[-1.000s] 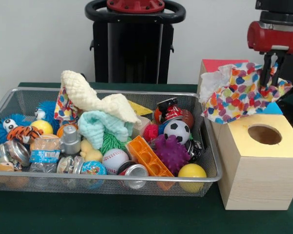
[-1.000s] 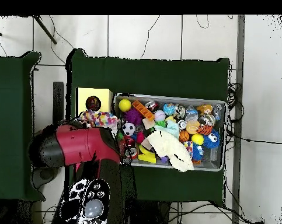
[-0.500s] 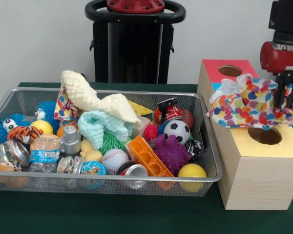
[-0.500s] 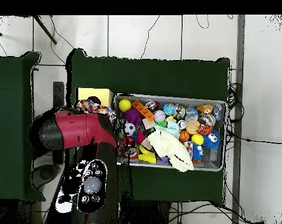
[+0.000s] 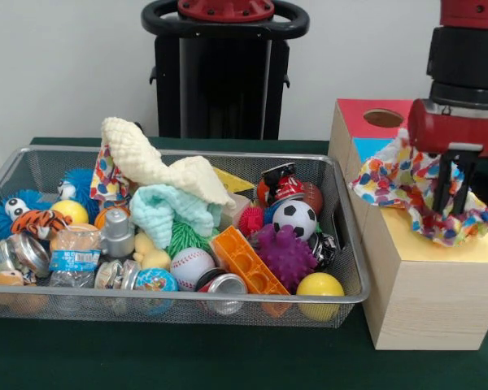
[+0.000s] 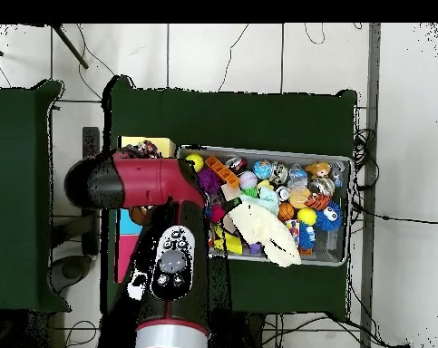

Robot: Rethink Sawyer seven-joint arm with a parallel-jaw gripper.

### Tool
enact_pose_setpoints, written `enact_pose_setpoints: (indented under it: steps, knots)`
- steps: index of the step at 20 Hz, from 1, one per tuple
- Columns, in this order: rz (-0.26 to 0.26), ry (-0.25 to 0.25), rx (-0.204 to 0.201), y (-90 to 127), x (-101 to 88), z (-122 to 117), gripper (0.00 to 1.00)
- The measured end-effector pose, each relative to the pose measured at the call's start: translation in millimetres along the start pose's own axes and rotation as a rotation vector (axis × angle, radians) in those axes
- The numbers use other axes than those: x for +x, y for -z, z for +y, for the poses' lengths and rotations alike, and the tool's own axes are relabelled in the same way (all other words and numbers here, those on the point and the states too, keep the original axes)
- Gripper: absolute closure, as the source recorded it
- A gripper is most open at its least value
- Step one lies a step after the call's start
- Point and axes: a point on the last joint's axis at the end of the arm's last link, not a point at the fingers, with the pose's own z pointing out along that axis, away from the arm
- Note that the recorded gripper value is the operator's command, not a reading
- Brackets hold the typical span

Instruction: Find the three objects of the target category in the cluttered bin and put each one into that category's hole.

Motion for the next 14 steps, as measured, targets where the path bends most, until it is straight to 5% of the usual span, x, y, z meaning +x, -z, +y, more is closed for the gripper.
enact_pose_setpoints:
  steps: [7, 14]
  knots:
    - [-0.002, -0.049, 0.018, -26.2, -6.2, -38.3, 1.00]
    - [-0.026, -0.048, 0.019, -32.7, -9.2, -39.9, 1.00]
